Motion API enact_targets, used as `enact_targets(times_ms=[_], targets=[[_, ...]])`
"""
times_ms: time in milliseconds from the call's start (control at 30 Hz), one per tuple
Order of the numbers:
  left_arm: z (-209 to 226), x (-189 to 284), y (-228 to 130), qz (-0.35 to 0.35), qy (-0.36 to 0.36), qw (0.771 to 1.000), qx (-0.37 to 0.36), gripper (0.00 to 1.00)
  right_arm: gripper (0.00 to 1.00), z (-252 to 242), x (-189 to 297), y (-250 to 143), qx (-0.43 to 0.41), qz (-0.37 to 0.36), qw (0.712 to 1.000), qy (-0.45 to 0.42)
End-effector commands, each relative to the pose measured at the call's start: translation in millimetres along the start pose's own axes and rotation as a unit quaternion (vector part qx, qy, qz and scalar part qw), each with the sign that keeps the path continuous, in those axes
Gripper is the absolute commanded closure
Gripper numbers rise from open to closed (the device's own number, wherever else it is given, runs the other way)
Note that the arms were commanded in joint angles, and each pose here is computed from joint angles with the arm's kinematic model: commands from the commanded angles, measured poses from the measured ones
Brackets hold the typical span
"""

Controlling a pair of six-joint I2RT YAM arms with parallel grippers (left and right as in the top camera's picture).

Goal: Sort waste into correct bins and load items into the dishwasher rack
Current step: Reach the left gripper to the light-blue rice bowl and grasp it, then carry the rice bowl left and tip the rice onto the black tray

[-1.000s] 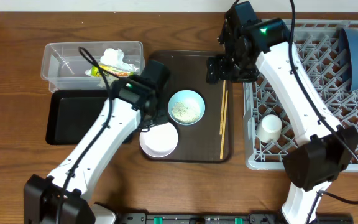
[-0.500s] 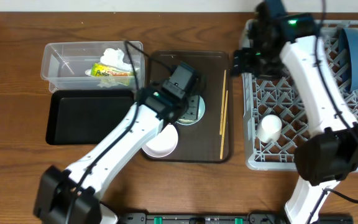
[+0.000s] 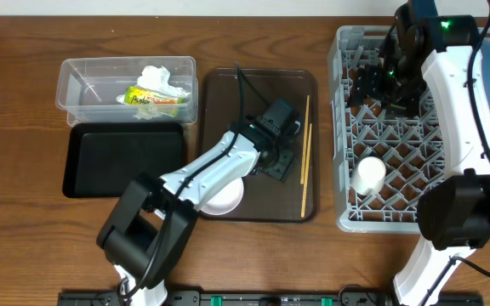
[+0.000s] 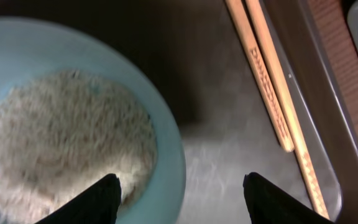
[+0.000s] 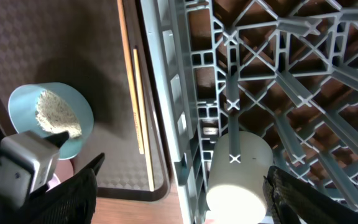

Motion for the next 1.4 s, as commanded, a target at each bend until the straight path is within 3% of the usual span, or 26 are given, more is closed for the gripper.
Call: enact_targets(times_ms=[0,200,367,767,1367], targets=[[-7,-3,13,-0.014,-0.006,0.999,-0.036,0.34,0.16,0,-1,0,0.018,0.003,1.0,0.003],[-11,-22,7,0.008,0.041,0.997,-0.062,0.36,0.16,-1,-1,-1,0.019,0.006,1.0,0.001],[-3,-22,11,-0.002,0.074,0.996,-0.047,0.45,0.15,-1,-1,-1,0.026,0.005,1.0,0.002],[-3,-22,17,-0.018,0.076,0.996,-0.04,0.57,0.14,1,-1,-2,0.045,0.006,0.999,0.002],[3,-21,17,-0.016,0.099,0.994,-0.04,0.91,0.14,1,-1,-3,0.05,0.009,0.999,0.001]])
Point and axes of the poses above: each gripper's point midway between its finger pads, its own x axis back along the fingers, its own z axis along the line the jaws close on, y = z × x, the point moved 4 cm from there along x, back along the fingers, and after that the axes turned 11 degrees about -x, right-handed, at the moved point
